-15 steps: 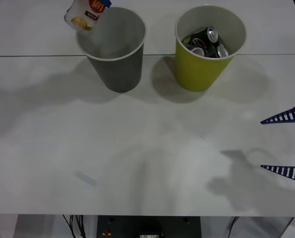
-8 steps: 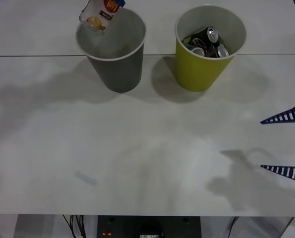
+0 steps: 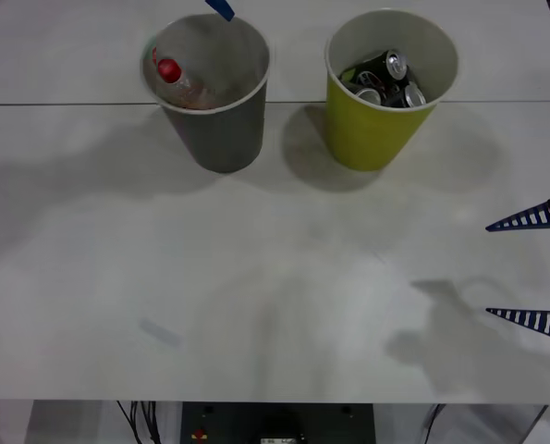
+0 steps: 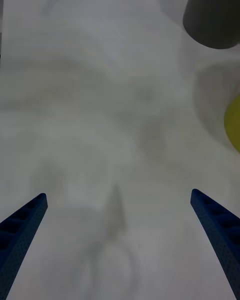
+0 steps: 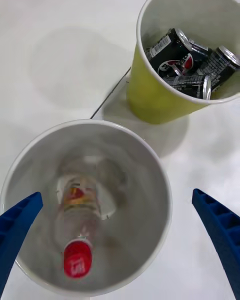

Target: Put the can into the green bin and the plastic bottle into the gray bin

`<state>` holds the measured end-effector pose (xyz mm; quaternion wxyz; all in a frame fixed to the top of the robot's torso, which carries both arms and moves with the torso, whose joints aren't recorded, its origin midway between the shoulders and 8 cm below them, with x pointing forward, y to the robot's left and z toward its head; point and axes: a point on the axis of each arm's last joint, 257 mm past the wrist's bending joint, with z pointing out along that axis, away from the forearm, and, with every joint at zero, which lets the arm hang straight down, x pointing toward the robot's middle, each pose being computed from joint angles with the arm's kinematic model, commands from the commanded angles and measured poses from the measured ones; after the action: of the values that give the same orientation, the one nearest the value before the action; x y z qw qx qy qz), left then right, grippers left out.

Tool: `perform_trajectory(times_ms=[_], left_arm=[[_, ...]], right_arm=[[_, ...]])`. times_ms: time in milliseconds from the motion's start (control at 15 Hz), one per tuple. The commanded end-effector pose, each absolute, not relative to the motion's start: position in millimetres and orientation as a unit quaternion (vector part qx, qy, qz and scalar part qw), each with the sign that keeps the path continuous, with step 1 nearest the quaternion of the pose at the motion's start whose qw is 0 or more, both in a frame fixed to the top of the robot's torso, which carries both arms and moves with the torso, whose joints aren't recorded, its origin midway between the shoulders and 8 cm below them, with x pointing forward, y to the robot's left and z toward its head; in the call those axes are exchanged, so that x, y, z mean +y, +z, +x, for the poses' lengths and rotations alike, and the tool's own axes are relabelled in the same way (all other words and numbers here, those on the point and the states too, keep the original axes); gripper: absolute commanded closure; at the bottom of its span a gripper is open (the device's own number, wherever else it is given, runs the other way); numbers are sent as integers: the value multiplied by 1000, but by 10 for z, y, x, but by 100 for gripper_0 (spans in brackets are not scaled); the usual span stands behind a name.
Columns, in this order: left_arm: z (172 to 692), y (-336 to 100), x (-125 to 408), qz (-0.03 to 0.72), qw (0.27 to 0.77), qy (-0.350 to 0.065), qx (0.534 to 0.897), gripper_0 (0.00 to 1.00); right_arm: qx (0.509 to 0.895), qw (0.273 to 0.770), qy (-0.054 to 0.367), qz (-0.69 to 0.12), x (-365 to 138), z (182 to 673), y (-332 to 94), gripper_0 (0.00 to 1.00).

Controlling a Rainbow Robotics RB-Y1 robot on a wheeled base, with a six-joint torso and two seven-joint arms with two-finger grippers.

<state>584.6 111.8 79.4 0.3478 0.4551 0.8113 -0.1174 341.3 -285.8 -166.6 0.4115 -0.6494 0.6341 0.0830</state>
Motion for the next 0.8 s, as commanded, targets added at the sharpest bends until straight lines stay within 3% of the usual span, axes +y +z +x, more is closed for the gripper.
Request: perform_trajectory(times_ms=[67, 467, 800], left_arm=[[5679, 765, 1423, 460, 347, -128, 807, 0], [5279, 559, 2120, 493, 365, -138, 777, 0], [4919, 212, 2526, 531, 387, -115, 745, 0]], right_arm=[[634, 411, 83, -649, -2858, 3413, -1666, 0], [634, 411, 83, -649, -2858, 3413, -1666, 0], [634, 411, 83, -649, -2858, 3413, -1666, 0]])
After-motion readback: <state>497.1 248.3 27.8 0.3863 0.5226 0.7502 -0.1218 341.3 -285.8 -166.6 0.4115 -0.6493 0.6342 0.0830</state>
